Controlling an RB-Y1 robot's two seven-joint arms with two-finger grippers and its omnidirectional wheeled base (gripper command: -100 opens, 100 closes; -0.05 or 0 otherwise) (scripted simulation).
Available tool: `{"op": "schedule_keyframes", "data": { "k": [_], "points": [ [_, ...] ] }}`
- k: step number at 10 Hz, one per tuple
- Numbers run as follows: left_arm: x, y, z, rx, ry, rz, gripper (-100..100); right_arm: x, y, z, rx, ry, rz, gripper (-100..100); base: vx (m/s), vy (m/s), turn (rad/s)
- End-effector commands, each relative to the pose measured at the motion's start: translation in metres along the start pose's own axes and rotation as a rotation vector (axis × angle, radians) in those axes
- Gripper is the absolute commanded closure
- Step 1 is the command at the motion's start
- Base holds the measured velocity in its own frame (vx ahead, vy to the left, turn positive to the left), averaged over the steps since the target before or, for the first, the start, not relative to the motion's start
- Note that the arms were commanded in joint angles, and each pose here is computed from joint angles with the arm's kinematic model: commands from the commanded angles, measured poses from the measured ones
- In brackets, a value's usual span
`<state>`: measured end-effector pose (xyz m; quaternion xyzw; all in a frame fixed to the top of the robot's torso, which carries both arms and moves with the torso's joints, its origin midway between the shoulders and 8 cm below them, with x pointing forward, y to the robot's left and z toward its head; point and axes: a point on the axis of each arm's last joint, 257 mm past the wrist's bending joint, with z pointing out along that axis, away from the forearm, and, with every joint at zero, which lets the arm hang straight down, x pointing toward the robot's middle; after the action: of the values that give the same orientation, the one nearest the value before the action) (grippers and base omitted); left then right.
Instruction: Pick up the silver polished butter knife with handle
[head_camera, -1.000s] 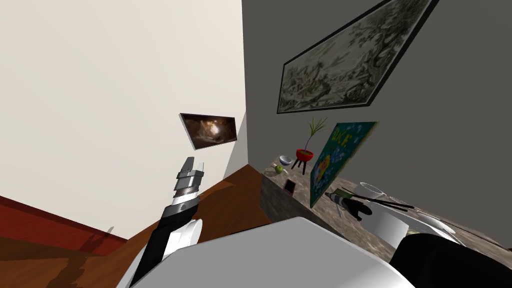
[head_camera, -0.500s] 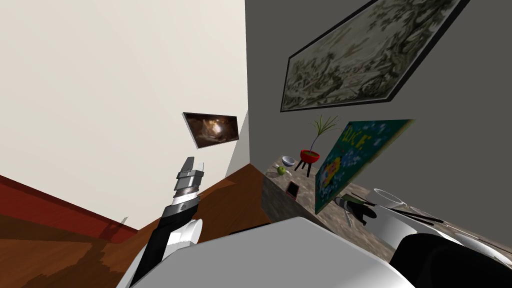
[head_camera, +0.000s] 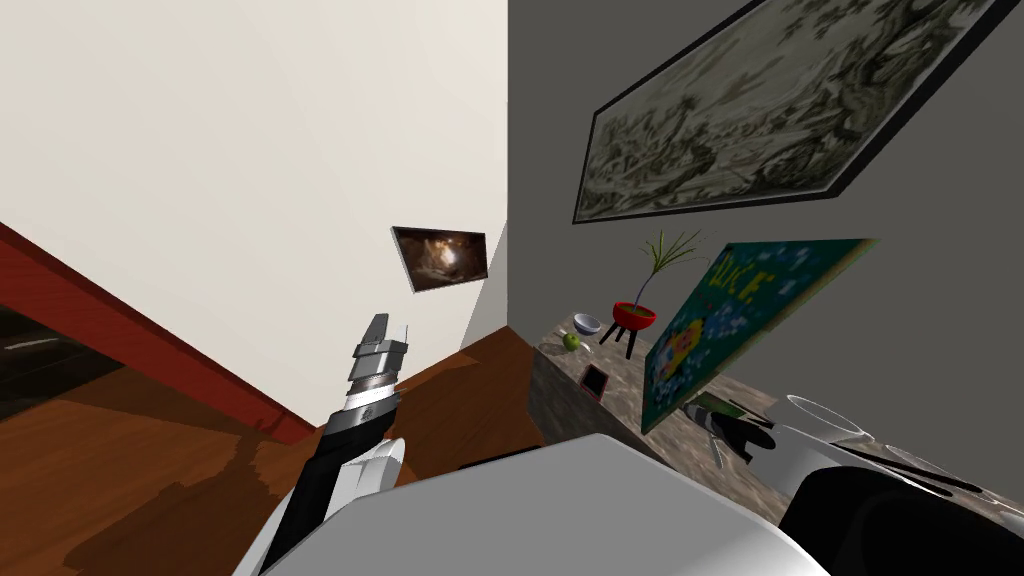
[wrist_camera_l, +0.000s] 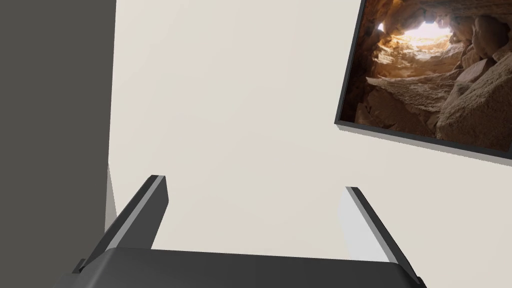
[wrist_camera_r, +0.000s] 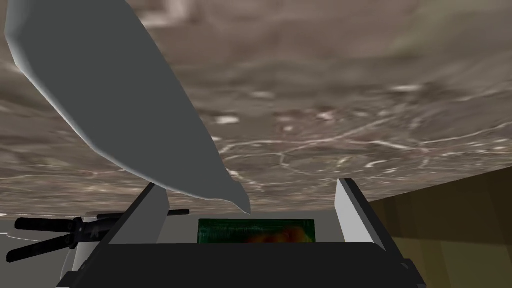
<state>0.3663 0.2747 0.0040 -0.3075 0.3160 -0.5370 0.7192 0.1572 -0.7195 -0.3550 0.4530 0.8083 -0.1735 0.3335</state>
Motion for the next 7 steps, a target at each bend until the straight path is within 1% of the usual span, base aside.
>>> {"op": "schedule_keyframes", "data": {
  "k": [1, 3, 4, 5, 7],
  "points": [
    [0.000, 0.000, 0.000, 0.000, 0.000, 0.000, 0, -0.002, -0.016, 0.003, 0.019, -0.002, 0.021, -100, -0.041, 0.019, 0.157],
    [0.000, 0.000, 0.000, 0.000, 0.000, 0.000, 0, -0.003, -0.035, 0.006, 0.043, -0.005, 0.045, -100, -0.038, 0.022, 0.190],
    [0.000, 0.000, 0.000, 0.000, 0.000, 0.000, 0, -0.004, -0.027, 0.005, 0.036, -0.004, 0.037, -100, -0.017, 0.005, 0.036],
    [0.000, 0.000, 0.000, 0.000, 0.000, 0.000, 0, -0.004, -0.028, 0.005, 0.036, -0.004, 0.039, 100, 0.000, 0.000, 0.000],
    [0.000, 0.000, 0.000, 0.000, 0.000, 0.000, 0, -0.004, -0.030, 0.005, 0.041, -0.003, 0.041, 100, -0.002, -0.001, -0.011]
  ]
}}
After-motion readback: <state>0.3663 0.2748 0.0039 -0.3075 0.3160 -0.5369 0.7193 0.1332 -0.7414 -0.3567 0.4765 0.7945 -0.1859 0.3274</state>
